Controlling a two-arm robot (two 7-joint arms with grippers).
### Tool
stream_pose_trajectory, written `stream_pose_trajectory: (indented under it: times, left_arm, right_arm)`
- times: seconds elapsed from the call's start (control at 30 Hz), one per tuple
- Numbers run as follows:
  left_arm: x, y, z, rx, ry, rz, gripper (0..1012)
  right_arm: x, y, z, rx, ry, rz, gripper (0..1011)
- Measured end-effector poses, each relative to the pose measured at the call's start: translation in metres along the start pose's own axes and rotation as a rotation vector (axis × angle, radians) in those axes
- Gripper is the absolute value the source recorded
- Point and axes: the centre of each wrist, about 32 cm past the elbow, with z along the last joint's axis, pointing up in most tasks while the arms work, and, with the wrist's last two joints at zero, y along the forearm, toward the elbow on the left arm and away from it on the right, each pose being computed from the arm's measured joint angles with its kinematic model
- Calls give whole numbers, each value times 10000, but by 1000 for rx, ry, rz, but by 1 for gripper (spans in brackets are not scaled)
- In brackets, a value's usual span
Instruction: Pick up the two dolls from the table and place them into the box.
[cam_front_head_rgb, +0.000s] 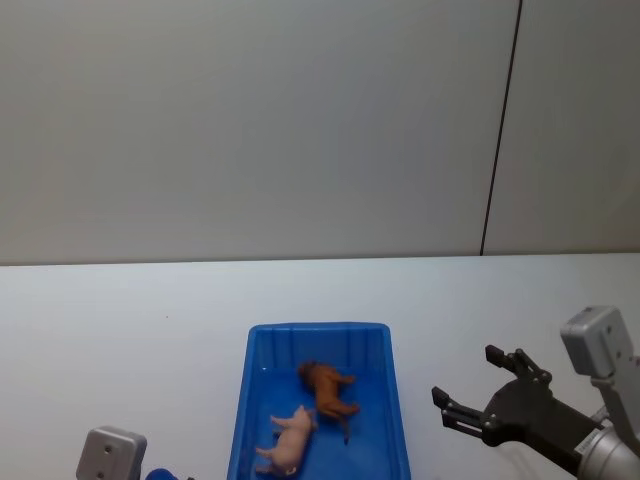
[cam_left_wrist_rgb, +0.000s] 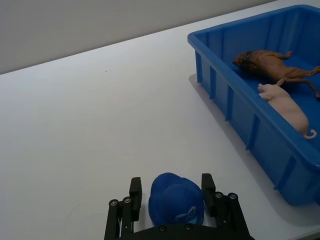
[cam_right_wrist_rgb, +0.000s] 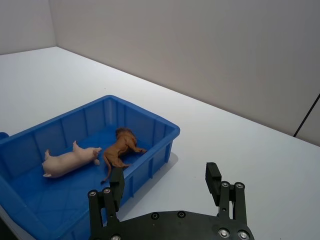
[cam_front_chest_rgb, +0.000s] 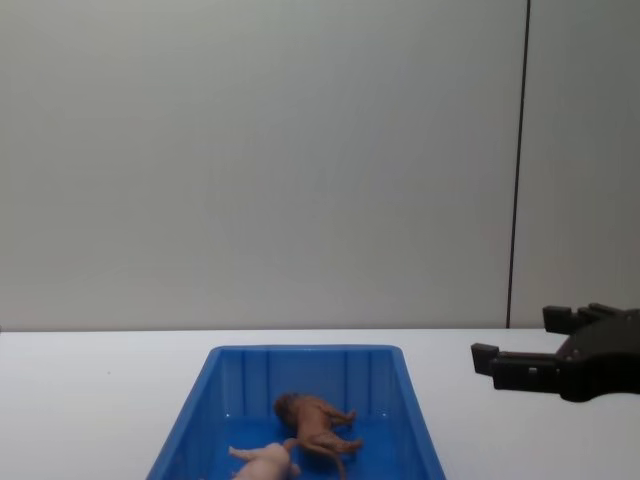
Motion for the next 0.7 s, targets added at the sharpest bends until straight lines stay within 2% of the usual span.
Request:
stream_pose_trajectory:
  times: [0.23, 0.33, 0.57, 0.6, 0.7]
  left_arm:
    - [26, -28, 15, 4, -2, -7, 566]
    - [38, -40, 40, -3, -10, -7, 534]
    - [62, -76, 179, -51, -35, -9, 490]
    - [65, -90, 230, -70, -42, -10, 486]
    - [64, -125, 324, -107, -58, -16, 472]
  right_arm:
    - [0, 0, 0, 0, 0, 0, 1001]
    - [0, 0, 0, 0, 0, 0, 1001]
    - [0, 0, 0, 0, 0, 0, 1001]
    - [0, 0, 0, 0, 0, 0, 1001]
    - [0, 0, 0, 0, 0, 0, 1001]
